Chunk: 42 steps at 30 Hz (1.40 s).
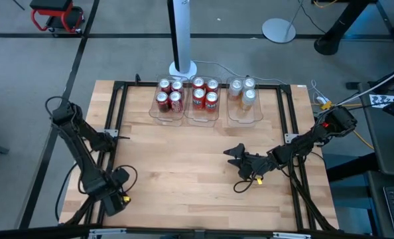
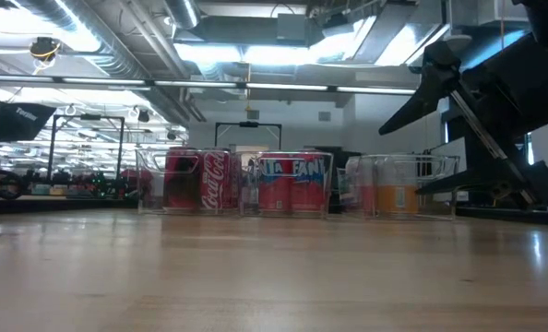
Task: Sort soda cans
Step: Put the white soda can into the right transparent bin
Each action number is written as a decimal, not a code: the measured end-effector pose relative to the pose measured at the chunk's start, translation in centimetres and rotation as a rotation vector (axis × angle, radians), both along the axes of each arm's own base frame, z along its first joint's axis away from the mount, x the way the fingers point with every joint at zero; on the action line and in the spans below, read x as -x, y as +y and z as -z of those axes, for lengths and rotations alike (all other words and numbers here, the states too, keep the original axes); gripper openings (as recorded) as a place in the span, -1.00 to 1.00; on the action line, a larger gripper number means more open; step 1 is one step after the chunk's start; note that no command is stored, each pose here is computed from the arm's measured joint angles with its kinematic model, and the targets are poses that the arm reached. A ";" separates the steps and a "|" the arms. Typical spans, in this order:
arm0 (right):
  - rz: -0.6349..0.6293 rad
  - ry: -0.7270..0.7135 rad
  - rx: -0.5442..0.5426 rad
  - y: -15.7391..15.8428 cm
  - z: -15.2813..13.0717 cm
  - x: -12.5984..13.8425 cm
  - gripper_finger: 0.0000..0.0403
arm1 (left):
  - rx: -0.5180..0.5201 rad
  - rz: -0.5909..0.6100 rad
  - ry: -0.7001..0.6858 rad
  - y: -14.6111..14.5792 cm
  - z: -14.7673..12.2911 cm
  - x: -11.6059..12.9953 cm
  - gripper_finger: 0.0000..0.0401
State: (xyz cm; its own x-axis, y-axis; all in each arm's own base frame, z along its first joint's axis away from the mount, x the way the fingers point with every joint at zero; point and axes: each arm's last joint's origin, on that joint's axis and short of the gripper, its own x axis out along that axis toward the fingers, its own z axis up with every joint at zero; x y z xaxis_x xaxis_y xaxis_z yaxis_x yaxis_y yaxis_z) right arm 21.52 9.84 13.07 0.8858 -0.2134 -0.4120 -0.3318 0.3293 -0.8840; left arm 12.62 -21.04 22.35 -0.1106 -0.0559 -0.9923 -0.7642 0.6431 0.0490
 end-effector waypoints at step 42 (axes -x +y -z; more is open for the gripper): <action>-0.080 -0.011 -0.183 2.5 0.0 1.2 0.77 | -0.500 0.531 -0.666 23.9 -13.0 -25.3 0.47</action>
State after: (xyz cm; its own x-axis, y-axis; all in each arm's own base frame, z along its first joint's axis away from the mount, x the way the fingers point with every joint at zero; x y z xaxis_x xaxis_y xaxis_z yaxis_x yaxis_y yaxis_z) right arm 20.27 12.33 13.03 0.9017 -0.0650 -0.4275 -0.3537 0.4577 -0.8157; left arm 37.97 2.89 35.32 0.5896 0.2818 -0.7570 -0.3522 0.9331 0.0731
